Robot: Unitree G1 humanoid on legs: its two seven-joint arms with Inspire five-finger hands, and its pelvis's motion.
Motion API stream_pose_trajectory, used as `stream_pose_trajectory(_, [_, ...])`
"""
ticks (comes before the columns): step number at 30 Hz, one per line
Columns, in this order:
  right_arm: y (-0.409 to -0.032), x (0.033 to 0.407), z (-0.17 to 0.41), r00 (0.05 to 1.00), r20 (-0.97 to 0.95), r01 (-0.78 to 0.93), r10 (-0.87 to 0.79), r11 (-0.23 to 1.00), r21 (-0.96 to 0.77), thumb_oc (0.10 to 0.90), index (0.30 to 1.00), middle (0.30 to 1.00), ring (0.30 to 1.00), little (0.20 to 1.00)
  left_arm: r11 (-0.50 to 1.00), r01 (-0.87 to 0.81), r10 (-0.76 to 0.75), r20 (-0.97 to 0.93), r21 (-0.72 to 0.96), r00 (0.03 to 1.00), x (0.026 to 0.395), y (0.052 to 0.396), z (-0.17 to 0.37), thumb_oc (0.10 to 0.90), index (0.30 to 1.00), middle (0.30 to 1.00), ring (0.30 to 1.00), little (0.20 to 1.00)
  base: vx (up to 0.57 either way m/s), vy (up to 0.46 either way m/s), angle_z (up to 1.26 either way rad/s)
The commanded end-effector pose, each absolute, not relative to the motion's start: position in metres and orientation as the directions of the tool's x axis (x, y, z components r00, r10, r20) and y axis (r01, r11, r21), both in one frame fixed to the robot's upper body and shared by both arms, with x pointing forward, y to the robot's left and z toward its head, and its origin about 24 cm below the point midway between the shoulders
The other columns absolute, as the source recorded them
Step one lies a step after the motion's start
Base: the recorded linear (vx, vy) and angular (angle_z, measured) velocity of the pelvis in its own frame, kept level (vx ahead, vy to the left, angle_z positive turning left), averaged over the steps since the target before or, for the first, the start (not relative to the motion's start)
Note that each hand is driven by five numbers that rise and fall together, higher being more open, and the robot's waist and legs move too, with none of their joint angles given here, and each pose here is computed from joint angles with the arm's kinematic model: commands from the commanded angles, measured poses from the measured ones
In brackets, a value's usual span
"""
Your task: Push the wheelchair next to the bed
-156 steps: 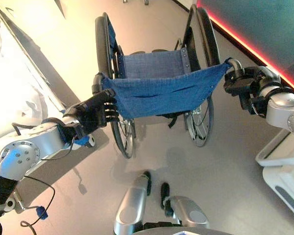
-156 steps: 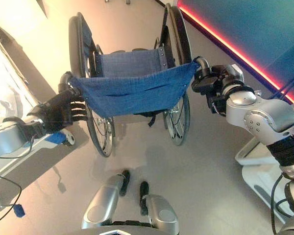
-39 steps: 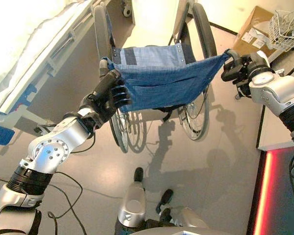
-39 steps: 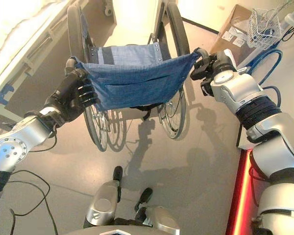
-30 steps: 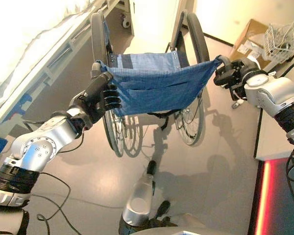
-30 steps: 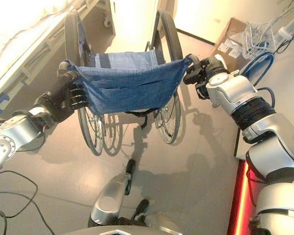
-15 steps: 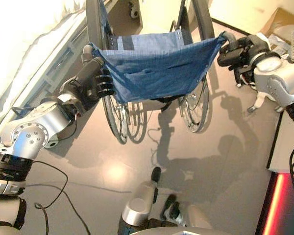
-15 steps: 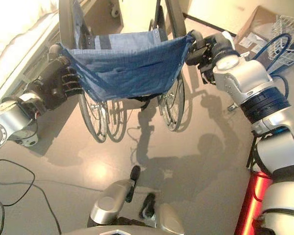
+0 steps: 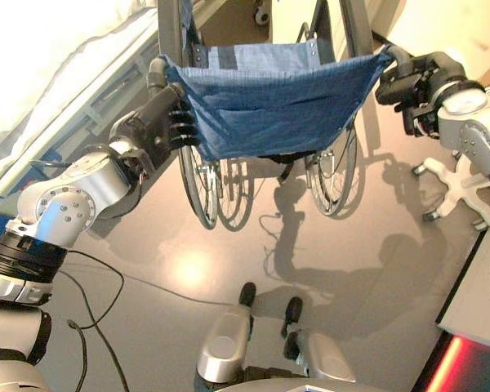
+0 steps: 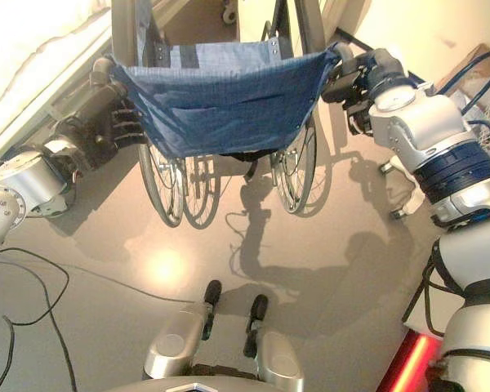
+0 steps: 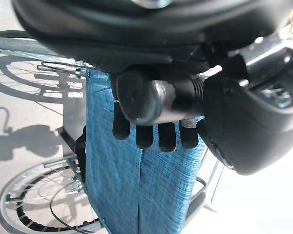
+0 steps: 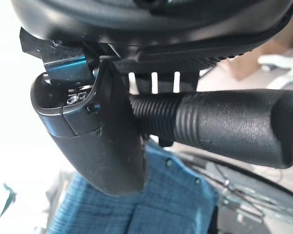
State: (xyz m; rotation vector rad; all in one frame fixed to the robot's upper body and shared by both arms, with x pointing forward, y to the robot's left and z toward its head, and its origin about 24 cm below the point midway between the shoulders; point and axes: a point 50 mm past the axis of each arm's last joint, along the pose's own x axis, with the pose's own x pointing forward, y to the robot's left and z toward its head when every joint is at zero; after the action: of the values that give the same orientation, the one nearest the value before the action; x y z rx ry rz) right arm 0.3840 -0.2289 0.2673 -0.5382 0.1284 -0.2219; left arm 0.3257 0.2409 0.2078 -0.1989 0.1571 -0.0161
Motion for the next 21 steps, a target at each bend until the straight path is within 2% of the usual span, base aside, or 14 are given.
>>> stream_pose_trajectory(1, [-0.186, 0.371, 0.304, 0.988, 0.147, 0.04, 0.041, 0.857, -0.514, 0.4, 0.3, 0.3, 0.3, 0.3, 0.962, -0.01, 0.053, 0.15, -0.273, 0.987, 0.318, 0.256, 0.256, 0.4, 0.3, 0.3, 0.3, 0.3, 0.07, 0.11, 0.01])
stream_pose_trajectory(16, [-0.2, 0.377, 0.305, 0.992, 0.123, 0.092, -0.038, 0.876, -0.473, 0.4, 0.3, 0.3, 0.3, 0.3, 0.964, -0.013, 0.048, 0.127, -0.264, 0.991, 0.333, 0.251, 0.269, 0.4, 0.3, 0.3, 0.3, 0.3, 0.06, 0.072, -0.02])
stream_pose_trajectory(17, [-0.202, 0.376, 0.305, 0.991, 0.127, 0.099, -0.045, 0.882, -0.46, 0.728, 0.792, 0.792, 0.792, 0.792, 0.965, -0.019, 0.053, 0.123, -0.26, 0.991, 0.333, 0.252, 0.269, 0.456, 0.385, 0.385, 0.385, 0.385, 0.03, 0.014, 0.0])
stream_pose_trajectory(18, [-0.202, 0.376, 0.305, 0.991, 0.129, 0.101, -0.046, 0.884, -0.457, 0.8, 0.9, 0.9, 0.9, 0.9, 0.966, -0.021, 0.055, 0.123, -0.259, 0.991, 0.333, 0.252, 0.269, 0.491, 0.436, 0.436, 0.436, 0.436, 0.0, 0.0, 0.0])
stream_pose_trajectory(19, [-0.204, 0.376, 0.305, 0.99, 0.131, 0.103, -0.048, 0.886, -0.452, 0.8, 0.9, 0.9, 0.9, 0.9, 0.966, -0.026, 0.059, 0.123, -0.256, 0.991, 0.334, 0.253, 0.269, 0.667, 0.7, 0.7, 0.7, 0.7, 0.0, 0.0, 0.0])
stream_pose_trajectory(20, [-0.205, 0.375, 0.306, 0.99, 0.135, 0.107, -0.052, 0.887, -0.448, 0.8, 0.9, 0.9, 0.9, 0.9, 0.967, -0.029, 0.062, 0.122, -0.254, 0.991, 0.333, 0.254, 0.269, 0.8, 0.9, 0.9, 0.9, 0.9, 0.0, 0.0, 0.0])
stream_pose_trajectory(21, [-0.207, 0.374, 0.306, 0.988, 0.14, 0.114, -0.057, 0.89, -0.442, 0.8, 0.9, 0.9, 0.9, 0.9, 0.967, -0.035, 0.069, 0.125, -0.252, 0.99, 0.333, 0.255, 0.269, 0.8, 0.9, 0.9, 0.9, 0.9, 0.03, 0.004, 0.0])
